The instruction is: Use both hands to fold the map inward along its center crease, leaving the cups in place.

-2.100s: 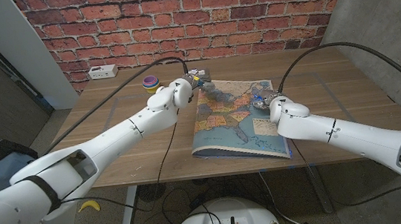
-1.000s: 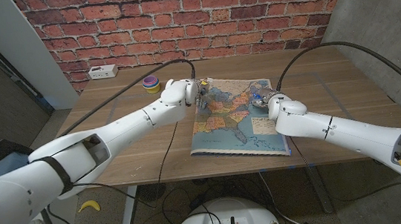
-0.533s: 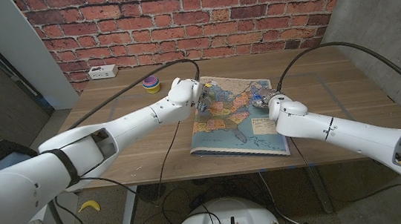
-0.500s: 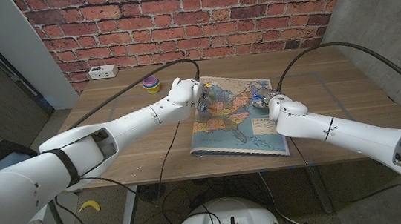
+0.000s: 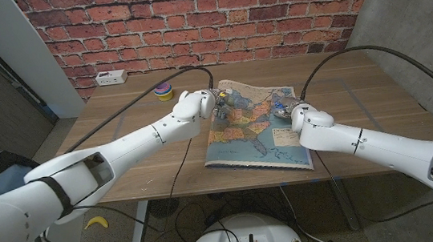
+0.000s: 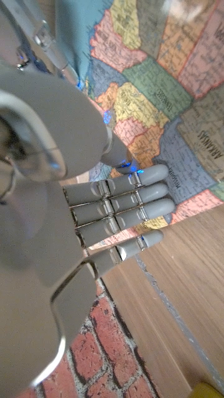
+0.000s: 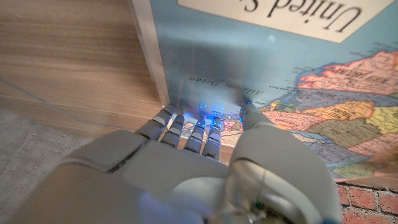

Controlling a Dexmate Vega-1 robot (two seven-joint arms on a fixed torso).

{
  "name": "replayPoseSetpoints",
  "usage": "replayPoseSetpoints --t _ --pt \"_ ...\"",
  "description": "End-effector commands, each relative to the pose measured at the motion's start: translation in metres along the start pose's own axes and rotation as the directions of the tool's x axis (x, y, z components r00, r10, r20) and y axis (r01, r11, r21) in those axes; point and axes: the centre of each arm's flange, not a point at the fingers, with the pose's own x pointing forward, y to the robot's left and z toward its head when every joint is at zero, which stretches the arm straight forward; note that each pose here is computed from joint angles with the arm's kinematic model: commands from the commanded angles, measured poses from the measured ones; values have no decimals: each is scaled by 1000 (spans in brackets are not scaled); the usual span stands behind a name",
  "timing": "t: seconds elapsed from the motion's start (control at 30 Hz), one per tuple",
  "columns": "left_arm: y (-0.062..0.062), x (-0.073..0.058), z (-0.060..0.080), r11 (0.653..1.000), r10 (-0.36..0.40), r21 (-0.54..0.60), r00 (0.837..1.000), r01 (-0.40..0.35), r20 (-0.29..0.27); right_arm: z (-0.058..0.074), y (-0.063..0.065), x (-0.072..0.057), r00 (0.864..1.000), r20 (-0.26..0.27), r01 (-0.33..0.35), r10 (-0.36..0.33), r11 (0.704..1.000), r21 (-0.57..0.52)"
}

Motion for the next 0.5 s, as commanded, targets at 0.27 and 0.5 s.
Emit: replayPoseSetpoints --t 0.27,0.5 --pt "29 -72 28 991 132 -20 984 -131 121 3 4 -9 1000 15 6 -6 1000 -14" --pt "27 -94 34 988 151 28 984 -154 90 7 3 -11 1000 24 10 -9 1000 -24"
